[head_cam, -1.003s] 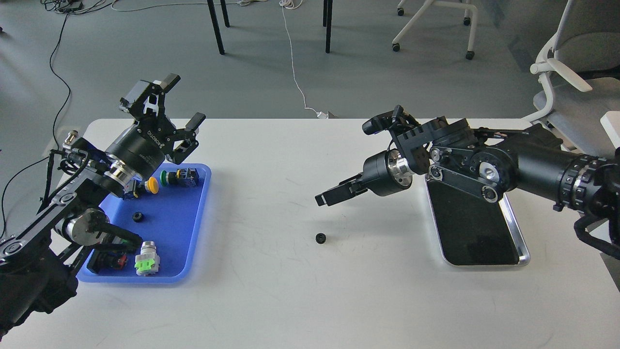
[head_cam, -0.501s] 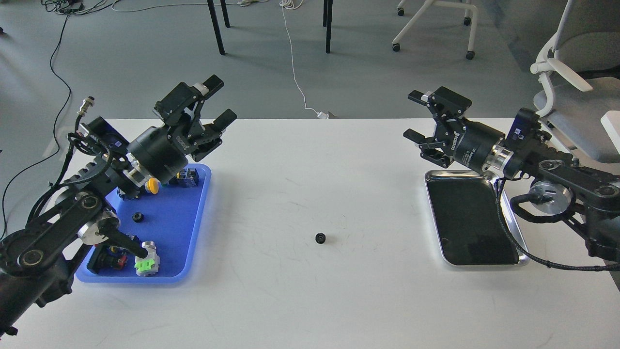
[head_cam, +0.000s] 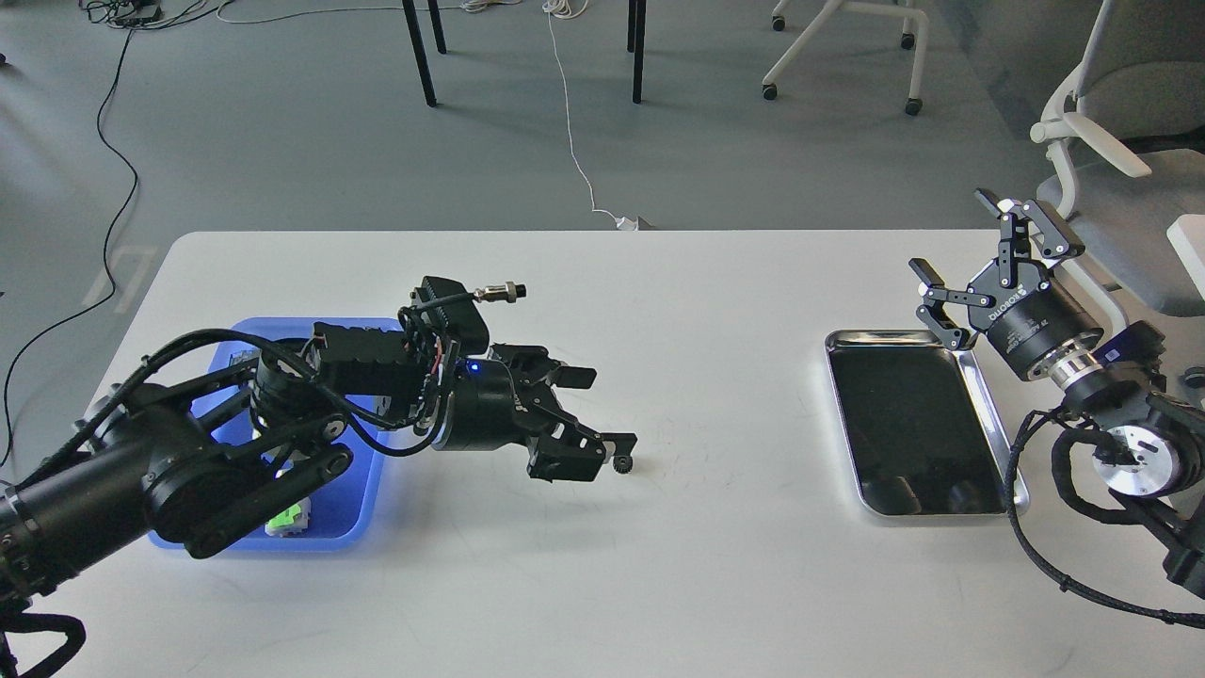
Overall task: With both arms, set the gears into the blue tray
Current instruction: 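Reach the left gripper toward the black gear on the table, then close the left gripper on the black gear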
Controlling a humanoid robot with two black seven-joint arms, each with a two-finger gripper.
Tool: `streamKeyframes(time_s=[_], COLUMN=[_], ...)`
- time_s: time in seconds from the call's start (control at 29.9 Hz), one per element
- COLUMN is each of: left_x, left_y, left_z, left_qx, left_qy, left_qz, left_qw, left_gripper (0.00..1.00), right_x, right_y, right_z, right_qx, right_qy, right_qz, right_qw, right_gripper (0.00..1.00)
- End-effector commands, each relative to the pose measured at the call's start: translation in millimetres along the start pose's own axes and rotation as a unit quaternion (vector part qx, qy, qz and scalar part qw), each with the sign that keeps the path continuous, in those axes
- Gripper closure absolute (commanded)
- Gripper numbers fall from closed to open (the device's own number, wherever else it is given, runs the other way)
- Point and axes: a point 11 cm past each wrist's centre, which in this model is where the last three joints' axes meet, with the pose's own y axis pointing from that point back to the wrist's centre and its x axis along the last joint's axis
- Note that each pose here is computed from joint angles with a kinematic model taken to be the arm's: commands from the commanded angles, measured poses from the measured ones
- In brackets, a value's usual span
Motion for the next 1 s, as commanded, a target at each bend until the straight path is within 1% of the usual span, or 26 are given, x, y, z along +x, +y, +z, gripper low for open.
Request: streamKeyframes(time_s=[0.0,0.1,0.2,0.37,0.43,0.64,0.77,0.97], left_x=[-1,-2,-1,-17,-22,-32,-34,-41], left_y=[-19,-34,-51,-65,-66,-65,-64,-65], left_z=[1,-4,-6,-6,-5,-11,-14,-13], left_qx=[-0.006,-0.003,-0.001,-0.001,-0.002,0.006,0.009,0.009], left_qy=[-0.028,-0.039,-0.046,-0.058,-0.059,-0.055,-0.054,-0.046], left_qz=[-0.038,-0.054,-0.059,-0.098,-0.106,-0.112,-0.108,-0.112], left_qw=[0.999,0.998,0.997,0.994,0.993,0.992,0.993,0.993], left_gripper=[0.02,0.02,0.05,0.17,0.23,0.37,0.41,0.42], right_x=[5,6,5,6,7,7,7,7], right_y=[5,6,6,6,6,7,7,7], right_z=[-1,1,1,-1,-2,-3,-3,-3], right_qx=[-0.002,-0.002,-0.002,-0.001,0.0,0.0,0.0,0.0], right_qy=[0.001,0.0,0.0,0.0,0.002,0.003,0.002,0.002], right_qz=[0.007,0.008,0.007,0.008,0.009,0.009,0.009,0.009], right_qw=[1.0,1.0,1.0,1.0,1.0,1.0,1.0,1.0], right_gripper=[0.03,0.03,0.03,0.03,0.03,0.03,0.03,0.03])
